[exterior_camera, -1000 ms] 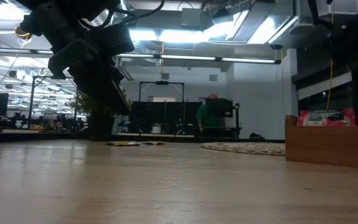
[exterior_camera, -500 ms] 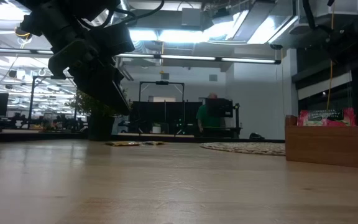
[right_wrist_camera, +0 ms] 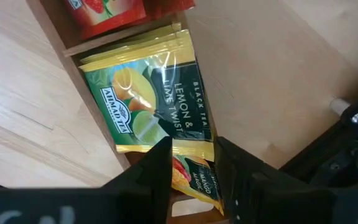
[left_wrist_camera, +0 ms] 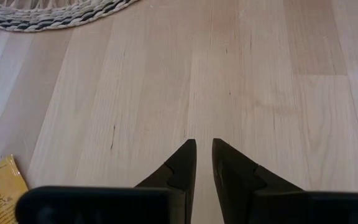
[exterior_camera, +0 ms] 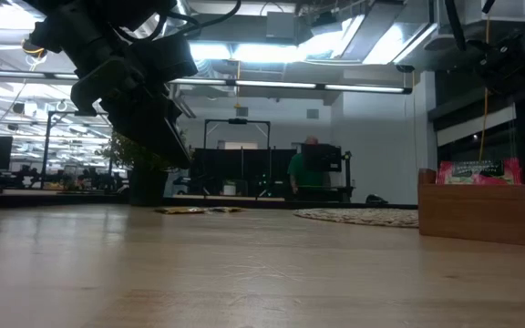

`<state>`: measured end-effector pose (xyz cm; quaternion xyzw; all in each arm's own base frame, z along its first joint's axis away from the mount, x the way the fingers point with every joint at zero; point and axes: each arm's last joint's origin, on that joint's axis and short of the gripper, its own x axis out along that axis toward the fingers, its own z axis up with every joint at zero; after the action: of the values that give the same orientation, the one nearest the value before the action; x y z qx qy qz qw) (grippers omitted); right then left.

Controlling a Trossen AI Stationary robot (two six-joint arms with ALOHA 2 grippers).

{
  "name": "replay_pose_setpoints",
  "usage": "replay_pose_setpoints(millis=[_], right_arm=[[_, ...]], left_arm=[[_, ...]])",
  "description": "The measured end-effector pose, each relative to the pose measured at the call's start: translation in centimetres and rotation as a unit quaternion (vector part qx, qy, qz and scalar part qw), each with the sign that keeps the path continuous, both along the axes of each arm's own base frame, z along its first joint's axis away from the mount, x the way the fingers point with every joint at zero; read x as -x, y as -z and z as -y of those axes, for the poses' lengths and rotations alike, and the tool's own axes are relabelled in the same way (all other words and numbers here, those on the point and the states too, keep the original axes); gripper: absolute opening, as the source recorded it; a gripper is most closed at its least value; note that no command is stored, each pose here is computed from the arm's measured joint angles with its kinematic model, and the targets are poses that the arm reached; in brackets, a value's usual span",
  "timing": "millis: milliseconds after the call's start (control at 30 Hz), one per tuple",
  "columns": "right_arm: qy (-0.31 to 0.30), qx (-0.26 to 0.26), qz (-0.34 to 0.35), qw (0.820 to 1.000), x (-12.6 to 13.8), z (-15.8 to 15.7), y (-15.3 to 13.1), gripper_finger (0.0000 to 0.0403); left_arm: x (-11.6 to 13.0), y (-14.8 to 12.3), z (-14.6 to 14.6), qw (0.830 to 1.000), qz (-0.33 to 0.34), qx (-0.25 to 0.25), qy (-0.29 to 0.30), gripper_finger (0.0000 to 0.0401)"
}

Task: Pick & Place Tea
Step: Put the top orange tea bag into the right slot of the wooden organizer

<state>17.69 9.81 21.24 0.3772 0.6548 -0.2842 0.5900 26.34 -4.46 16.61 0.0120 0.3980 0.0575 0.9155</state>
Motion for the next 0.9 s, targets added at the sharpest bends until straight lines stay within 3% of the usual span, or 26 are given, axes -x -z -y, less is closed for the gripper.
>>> replay_pose_setpoints(millis=[200,333,433,633,733,900], right_arm=[[0.007,0.006,-0.017,1.000,0.1,0.4,-0.5,0.0122],[0.017,0.032,-0.047,0.998,0.2,1.1,-2.5,0.0122],[0.023,0.067,-0.030,0.997,0.0,1.4,-4.4,0.0122],[0.045,0.161,0.110,0.980,-1.9,1.8,-7.4,0.0122],[0.046,0.212,0.195,0.957,-3.1,1.8,-8.0,0.0122],[-0.008,0.262,0.325,0.909,-5.8,1.2,-7.9,0.0122]], left_arm=[[0.0,0.0,-0.1,1.000,0.002,-0.012,-0.011,0.0051],[0.0,-0.1,-0.1,1.000,0.007,-0.019,-0.018,0.0049],[-0.1,-0.2,-0.1,1.000,0.013,-0.018,-0.018,0.0048],[-0.1,-0.6,-0.2,0.999,0.024,-0.022,-0.022,0.0051],[0.4,-2.1,-0.5,0.998,0.051,-0.032,-0.021,0.0050],[1.5,-4.9,-2.3,0.990,0.102,-0.051,-0.079,0.0042]])
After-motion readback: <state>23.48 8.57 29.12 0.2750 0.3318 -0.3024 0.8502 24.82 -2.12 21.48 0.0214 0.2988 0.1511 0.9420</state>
